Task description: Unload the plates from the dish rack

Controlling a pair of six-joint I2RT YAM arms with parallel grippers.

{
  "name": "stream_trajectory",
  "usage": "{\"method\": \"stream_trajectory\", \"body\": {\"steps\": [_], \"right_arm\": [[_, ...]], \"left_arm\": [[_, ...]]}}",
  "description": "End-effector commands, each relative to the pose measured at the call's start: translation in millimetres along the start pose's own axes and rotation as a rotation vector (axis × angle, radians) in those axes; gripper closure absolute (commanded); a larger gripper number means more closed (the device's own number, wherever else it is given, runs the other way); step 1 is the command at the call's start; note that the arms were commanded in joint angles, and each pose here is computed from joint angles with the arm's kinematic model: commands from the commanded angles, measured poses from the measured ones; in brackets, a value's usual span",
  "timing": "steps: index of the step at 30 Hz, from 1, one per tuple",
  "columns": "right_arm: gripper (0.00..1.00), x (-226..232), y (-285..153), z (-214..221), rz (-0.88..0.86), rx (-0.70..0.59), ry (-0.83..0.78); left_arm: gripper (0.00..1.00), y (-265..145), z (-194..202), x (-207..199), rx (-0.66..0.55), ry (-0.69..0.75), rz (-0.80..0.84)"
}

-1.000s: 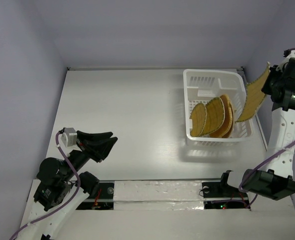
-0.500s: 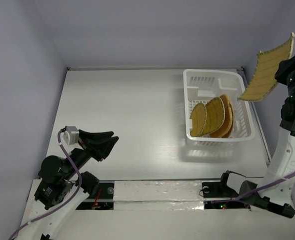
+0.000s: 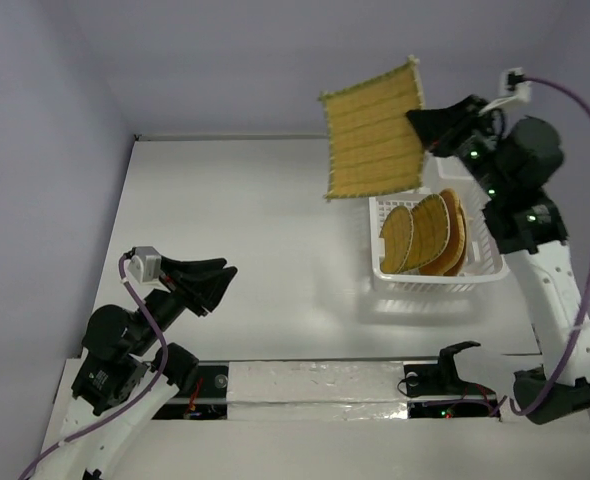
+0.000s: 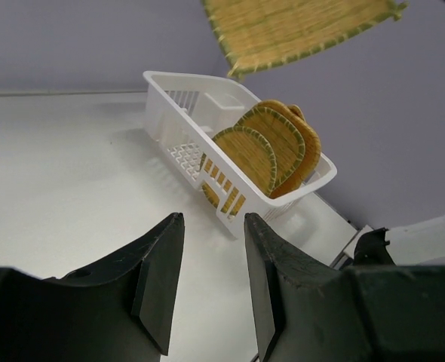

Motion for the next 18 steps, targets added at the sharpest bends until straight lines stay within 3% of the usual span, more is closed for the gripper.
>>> {"method": "stream_trajectory", "body": {"steps": [1, 5, 11, 18], "right_arm": [[1.00, 27, 35, 34, -0.186, -0.047, 0.162], [1.00, 33, 69, 99, -0.244, -0.014, 0.293], [1.00, 27, 119, 207, -0.137, 0.067, 0.382], [1.00, 1, 135, 302, -0.038, 0.173, 0.434]], "left_arm": [[0.65, 1, -7, 3, -0.045, -0.004, -0.048], [0.65, 0, -8, 6, -0.060, -0.009, -0.091], [0.65, 4, -7, 9, -0.047, -0.014, -0.126], [0.65, 10, -4, 14, -0.018, -0.015, -0.160]]}}
Point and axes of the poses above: each gripper's point midway between its finger pads, its own y axis out along the fingers, its own x axis along the line the jaws close on, z = x × y, the point moved 10 cm from there along -y, back along the fingers, and after that the axes turned 10 degrees about y, right-handed, at the moved point
